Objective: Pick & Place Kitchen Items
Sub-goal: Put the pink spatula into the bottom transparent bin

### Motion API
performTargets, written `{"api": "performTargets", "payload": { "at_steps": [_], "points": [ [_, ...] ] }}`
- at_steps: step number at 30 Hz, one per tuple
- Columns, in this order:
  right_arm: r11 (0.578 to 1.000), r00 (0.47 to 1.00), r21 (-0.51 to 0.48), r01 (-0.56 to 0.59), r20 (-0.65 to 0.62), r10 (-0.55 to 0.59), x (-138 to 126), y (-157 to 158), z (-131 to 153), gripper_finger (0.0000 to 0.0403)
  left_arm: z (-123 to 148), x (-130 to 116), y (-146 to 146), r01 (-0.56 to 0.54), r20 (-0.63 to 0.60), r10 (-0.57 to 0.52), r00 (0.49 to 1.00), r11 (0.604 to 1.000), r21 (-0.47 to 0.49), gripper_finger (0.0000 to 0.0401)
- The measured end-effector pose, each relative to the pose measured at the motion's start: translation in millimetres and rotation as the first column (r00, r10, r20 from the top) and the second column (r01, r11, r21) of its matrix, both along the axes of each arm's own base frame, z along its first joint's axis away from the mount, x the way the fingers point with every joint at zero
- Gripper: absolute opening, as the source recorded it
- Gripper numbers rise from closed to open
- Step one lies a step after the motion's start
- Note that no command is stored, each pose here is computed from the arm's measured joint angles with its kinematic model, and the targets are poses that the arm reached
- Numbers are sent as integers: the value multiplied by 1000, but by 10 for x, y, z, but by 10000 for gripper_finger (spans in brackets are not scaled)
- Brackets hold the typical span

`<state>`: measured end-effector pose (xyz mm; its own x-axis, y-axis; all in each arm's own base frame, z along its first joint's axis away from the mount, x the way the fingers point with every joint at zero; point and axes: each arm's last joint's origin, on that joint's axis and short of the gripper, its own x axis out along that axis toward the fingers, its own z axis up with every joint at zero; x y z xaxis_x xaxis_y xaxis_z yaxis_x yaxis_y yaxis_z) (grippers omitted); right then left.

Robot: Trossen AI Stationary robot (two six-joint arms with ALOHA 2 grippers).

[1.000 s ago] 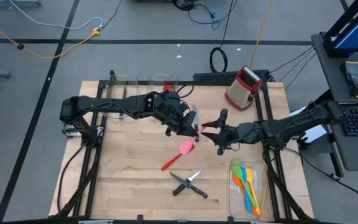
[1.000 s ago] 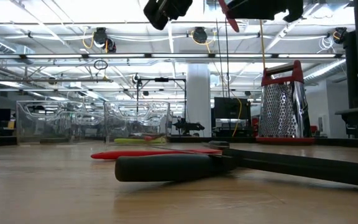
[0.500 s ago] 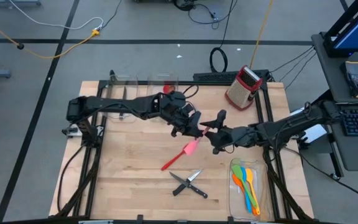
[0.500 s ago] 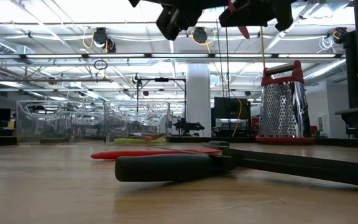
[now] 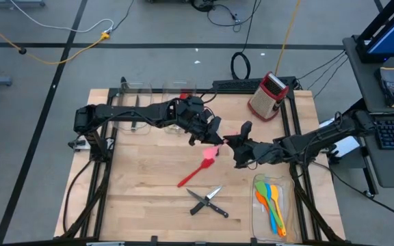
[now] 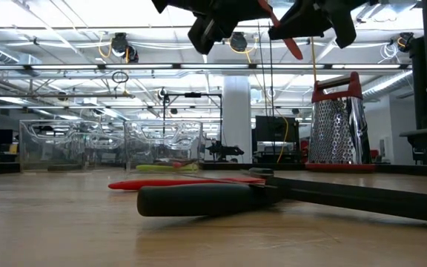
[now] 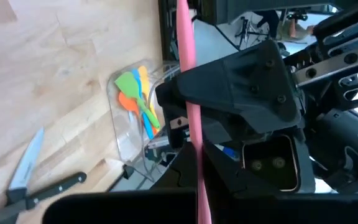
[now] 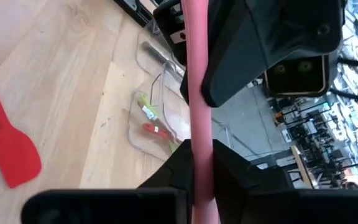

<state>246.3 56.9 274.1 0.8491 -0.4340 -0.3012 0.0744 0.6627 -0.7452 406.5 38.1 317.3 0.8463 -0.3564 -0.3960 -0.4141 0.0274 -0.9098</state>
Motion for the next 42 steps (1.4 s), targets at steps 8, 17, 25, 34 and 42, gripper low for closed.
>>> {"api": "performTargets", "payload": {
  "at_steps": [8, 17, 25, 34, 42],
  "points": [
    [996, 999, 83, 44, -19, -43, -29, -11, -58, 25, -12, 7, 17, -19, 35, 14, 999, 989, 144, 16],
    [982, 995, 179, 55, -91, -39, -79, -14, -157, 21, 54, 26, 135, -98, 138, 57, 989, 947, 306, 89],
    [928, 990, 362, 87, -134, -40, -180, -27, -195, 21, 138, -33, 466, -186, 226, 82, 971, 853, 488, 162],
    [617, 979, 761, 202, -168, -113, -529, -127, -64, 21, 133, -132, 852, -249, 228, 126, 966, 707, 662, 170],
    [130, 955, 952, 277, -258, -142, -809, -190, 65, 20, 123, -153, 917, -234, 205, 116, 972, 577, 783, 156]
  ]
}}
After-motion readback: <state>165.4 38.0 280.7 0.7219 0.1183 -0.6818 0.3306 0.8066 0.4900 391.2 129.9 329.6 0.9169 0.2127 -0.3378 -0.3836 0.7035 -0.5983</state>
